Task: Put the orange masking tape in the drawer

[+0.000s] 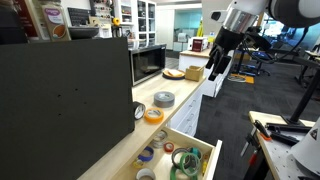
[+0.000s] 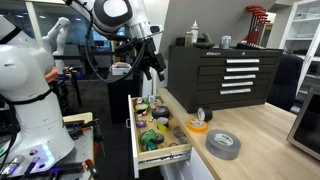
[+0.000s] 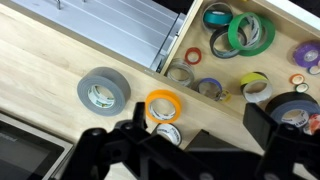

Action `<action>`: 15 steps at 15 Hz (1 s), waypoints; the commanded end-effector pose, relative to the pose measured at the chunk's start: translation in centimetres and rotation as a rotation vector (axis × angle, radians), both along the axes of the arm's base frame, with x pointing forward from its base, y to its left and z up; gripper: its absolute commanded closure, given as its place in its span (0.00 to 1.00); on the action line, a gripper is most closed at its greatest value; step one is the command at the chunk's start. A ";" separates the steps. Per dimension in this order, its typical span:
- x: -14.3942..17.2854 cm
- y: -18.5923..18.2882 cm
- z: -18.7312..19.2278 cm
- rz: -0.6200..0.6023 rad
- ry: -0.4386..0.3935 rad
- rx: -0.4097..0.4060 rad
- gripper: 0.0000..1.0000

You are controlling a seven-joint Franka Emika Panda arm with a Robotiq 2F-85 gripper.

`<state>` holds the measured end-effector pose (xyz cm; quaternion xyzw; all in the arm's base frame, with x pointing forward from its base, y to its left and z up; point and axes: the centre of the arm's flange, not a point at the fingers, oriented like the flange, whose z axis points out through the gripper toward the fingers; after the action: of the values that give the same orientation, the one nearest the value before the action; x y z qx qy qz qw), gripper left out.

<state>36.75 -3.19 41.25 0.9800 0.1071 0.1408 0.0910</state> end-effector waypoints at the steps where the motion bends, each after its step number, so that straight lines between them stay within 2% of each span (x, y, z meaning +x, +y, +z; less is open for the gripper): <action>1: 3.5 1.6 -2.1 0.070 0.064 -0.034 0.00; 4: 5.6 2.9 -3.8 0.144 0.103 -0.042 0.00; 8: 9.9 3.9 -6.2 0.226 0.120 -0.068 0.00; 15: 17.2 3.6 -10.7 0.282 0.181 -0.126 0.00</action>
<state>50.05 0.78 31.96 0.9610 0.2461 0.0626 0.1099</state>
